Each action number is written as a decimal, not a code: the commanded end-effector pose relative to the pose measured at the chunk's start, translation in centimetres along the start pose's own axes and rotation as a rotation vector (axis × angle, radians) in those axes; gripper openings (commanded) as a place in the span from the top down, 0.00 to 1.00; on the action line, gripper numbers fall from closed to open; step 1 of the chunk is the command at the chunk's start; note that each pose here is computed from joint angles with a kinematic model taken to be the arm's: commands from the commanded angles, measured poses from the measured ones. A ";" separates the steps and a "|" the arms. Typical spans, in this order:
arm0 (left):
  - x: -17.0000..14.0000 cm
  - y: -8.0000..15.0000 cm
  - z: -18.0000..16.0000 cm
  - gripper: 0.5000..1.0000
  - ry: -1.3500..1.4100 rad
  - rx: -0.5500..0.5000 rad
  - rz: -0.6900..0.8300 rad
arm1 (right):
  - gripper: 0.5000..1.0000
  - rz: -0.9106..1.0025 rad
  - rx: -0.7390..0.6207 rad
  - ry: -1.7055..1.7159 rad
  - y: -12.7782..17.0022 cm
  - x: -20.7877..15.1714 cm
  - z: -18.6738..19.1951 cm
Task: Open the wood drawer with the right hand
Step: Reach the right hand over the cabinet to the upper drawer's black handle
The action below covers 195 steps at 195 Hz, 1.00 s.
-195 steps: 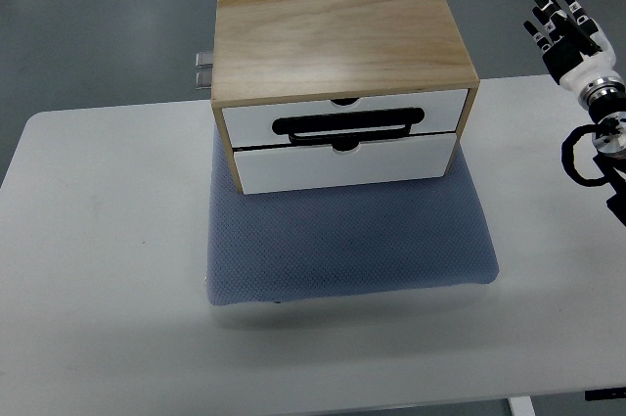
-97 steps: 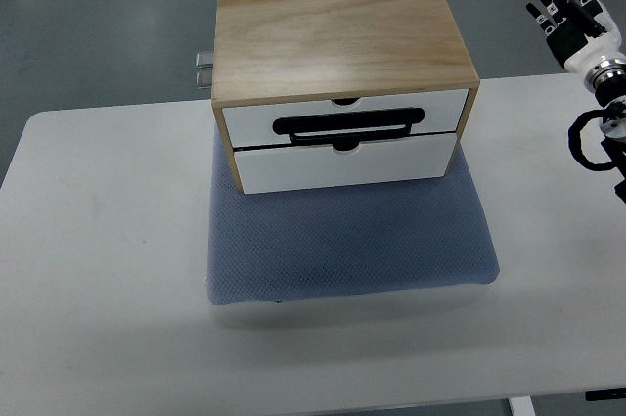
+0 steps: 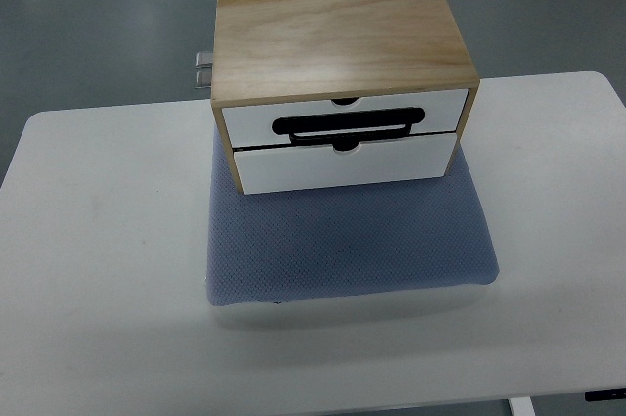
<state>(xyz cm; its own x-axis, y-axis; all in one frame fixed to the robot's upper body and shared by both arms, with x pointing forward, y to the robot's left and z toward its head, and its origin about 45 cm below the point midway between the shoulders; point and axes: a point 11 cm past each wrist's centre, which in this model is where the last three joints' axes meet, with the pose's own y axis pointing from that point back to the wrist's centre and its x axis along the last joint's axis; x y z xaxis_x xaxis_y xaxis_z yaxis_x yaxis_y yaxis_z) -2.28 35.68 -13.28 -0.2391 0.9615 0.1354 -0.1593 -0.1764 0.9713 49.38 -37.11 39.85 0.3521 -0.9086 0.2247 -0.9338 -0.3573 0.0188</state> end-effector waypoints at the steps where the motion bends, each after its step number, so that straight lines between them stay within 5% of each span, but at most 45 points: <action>1: 0.0 0.0 0.0 0.00 0.000 0.000 0.000 | 0.11 -0.118 -0.014 0.148 0.0 -1.4 -2.2; 35: 0.0 0.0 0.0 0.00 0.000 0.000 0.000 | 0.11 -0.410 -0.043 0.407 0.4 -5.5 -6.8; 67: 0.0 0.0 0.0 0.00 0.000 0.000 0.000 | 0.11 -0.477 -0.040 0.554 0.0 -7.8 -9.9; 134: 0.0 0.0 0.0 0.00 0.000 0.000 0.000 | 0.11 -0.801 -0.143 0.800 1.1 -18.2 -8.6; 195: 0.0 0.0 0.0 0.00 0.000 0.000 0.000 | 0.12 -0.890 -0.172 0.846 1.0 -21.4 -7.6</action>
<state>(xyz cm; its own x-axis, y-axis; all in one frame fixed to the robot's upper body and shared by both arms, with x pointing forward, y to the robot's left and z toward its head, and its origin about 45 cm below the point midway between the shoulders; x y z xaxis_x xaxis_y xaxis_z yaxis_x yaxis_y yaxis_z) -2.26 35.68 -13.27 -0.2390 0.9615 0.1353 -0.1600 -0.1765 0.9712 40.62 -16.93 43.08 0.7683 0.0639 0.6369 -0.4245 -0.6939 0.5817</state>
